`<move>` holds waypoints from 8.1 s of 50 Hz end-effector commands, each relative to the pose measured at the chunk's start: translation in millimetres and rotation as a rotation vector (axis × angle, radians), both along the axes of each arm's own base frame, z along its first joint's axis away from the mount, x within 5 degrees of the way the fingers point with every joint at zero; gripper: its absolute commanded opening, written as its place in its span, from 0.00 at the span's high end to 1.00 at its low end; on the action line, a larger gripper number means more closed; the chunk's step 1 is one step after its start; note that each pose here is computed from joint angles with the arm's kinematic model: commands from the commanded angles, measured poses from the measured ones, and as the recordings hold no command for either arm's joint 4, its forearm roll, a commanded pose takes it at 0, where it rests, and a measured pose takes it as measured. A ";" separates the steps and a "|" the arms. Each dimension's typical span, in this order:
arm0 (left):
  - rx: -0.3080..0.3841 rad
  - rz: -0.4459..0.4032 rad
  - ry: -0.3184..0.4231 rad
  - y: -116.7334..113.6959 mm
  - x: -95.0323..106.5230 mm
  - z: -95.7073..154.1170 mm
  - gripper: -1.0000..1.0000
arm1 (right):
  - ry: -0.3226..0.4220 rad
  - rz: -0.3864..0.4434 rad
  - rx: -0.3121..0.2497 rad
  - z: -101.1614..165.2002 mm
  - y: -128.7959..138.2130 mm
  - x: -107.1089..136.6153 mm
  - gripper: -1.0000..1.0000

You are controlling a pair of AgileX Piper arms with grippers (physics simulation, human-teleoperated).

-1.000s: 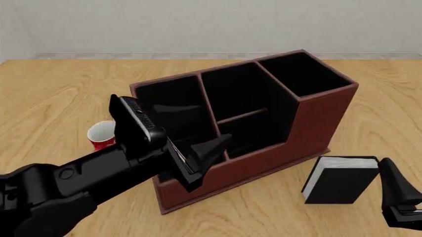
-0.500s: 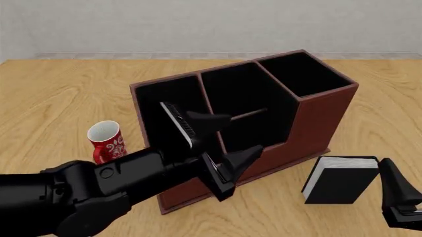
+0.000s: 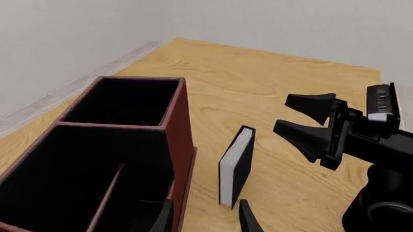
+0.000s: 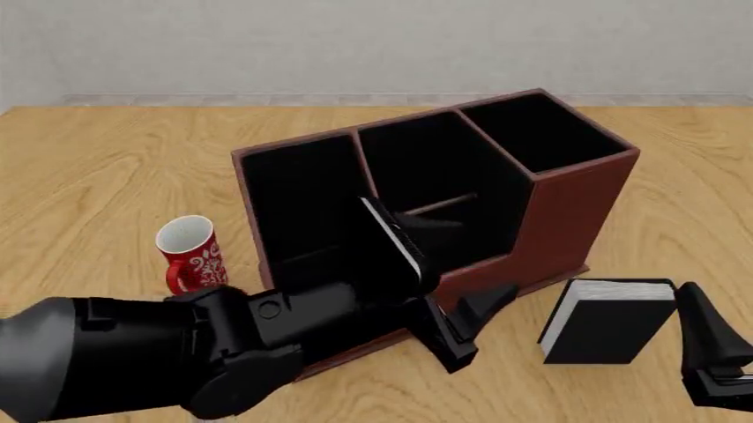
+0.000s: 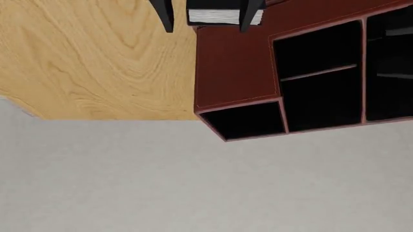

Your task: Pick up the book and place it in the back compartment of the caddy.

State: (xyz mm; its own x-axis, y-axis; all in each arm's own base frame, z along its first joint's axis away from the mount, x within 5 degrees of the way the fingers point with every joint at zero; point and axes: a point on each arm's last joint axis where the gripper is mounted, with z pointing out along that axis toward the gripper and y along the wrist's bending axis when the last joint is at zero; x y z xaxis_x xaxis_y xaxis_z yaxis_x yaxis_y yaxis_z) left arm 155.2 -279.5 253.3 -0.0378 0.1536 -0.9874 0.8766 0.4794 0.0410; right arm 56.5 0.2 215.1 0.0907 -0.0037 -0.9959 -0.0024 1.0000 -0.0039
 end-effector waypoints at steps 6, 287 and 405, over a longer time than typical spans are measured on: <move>0.006 -0.019 0.023 -26.5 6.2 -8.2 0.00 | 0.002 0.000 0.003 0.2 0.0 -0.1 0.00; 0.032 0.190 -0.059 36.1 52.5 16.6 1.00 | 0.000 0.003 0.000 0.1 0.2 0.5 0.00; 0.085 0.216 0.024 22.4 74.5 -28.0 0.00 | 0.000 0.003 0.000 0.2 0.2 0.5 0.00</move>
State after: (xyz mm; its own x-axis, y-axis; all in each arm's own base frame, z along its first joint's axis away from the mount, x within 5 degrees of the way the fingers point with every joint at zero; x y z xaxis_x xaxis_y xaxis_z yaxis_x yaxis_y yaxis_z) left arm 234.9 -260.9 223.7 -0.1036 0.2279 -0.9682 0.7532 0.6537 0.0733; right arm 57.0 0.3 215.2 0.0905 -0.0031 -0.9959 -0.0052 1.0000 -0.0036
